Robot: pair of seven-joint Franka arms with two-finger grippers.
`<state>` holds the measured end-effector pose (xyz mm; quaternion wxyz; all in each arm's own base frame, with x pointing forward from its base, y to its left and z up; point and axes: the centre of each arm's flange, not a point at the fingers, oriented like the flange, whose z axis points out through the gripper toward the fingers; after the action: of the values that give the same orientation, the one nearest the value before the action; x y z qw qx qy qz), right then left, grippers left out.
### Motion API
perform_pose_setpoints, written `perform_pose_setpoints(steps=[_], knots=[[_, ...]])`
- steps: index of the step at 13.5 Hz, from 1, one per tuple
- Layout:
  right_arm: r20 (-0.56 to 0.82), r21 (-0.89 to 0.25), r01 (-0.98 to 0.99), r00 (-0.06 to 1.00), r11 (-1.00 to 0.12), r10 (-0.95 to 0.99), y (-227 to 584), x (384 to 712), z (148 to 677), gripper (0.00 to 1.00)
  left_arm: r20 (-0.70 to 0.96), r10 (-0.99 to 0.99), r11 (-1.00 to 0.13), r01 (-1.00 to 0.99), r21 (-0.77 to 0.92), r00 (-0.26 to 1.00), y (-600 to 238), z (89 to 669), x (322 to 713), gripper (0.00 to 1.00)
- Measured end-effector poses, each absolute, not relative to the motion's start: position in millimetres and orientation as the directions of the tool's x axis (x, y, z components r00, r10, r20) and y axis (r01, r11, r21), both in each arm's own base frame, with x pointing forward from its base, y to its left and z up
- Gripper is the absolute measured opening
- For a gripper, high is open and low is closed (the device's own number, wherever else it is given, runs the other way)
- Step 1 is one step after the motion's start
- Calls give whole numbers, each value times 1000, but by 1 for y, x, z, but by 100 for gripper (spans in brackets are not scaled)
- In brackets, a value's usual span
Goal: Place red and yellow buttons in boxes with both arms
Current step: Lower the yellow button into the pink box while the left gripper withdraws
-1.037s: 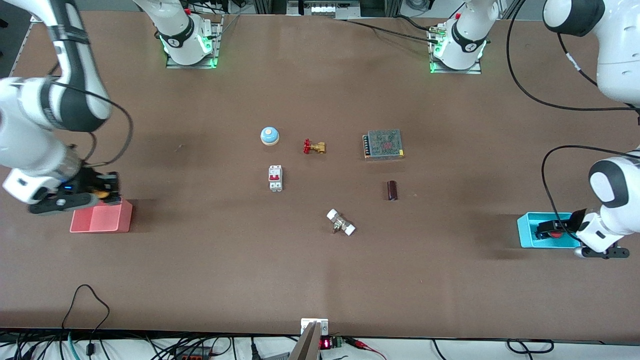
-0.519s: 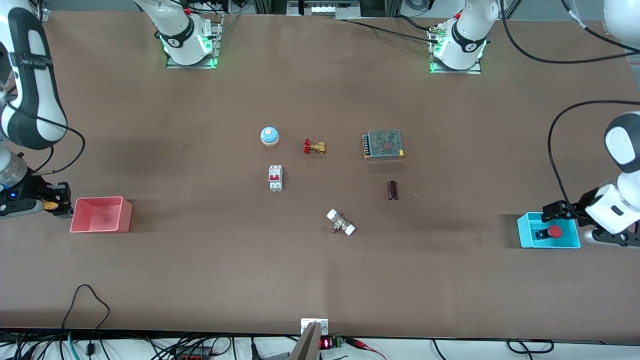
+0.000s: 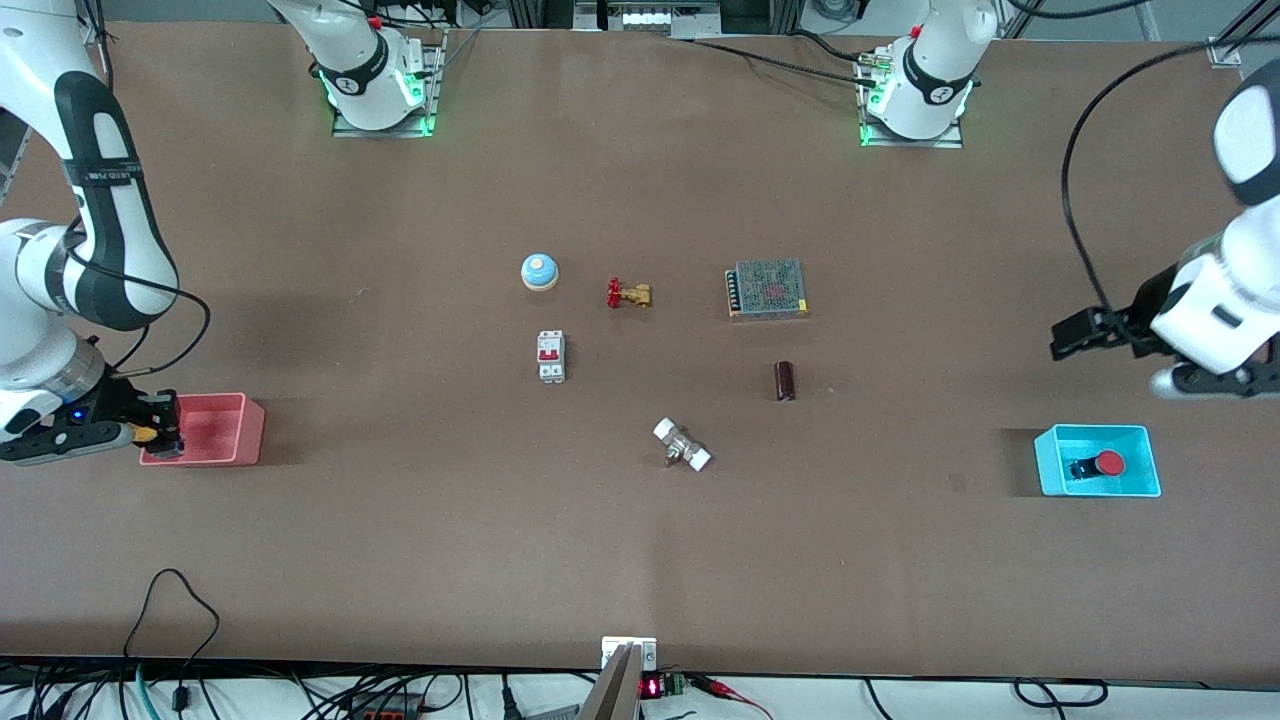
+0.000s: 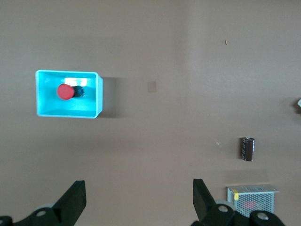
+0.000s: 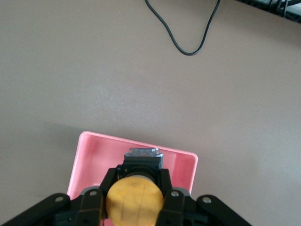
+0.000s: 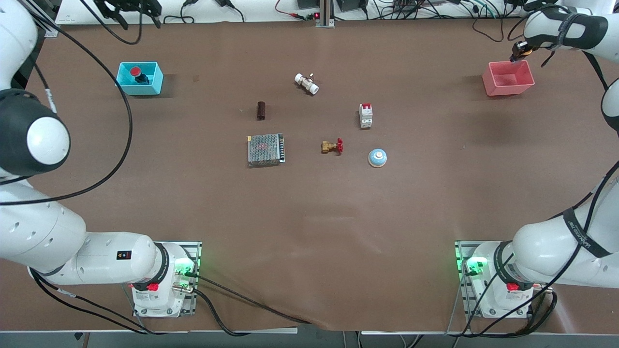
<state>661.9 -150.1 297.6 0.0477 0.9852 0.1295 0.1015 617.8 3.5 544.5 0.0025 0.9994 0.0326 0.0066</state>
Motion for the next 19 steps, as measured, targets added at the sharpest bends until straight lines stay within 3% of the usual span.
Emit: perform_pose_setpoints(steps=[6,19], knots=[[146,48,204,967,-978,209,-149,651,244,41,35,97,-995,96,4,995,22,576,600,100],[111,13,178,978,-984,178,-151,635,224,41,-10,90,-996,90,1,996,18,584,592,100]])
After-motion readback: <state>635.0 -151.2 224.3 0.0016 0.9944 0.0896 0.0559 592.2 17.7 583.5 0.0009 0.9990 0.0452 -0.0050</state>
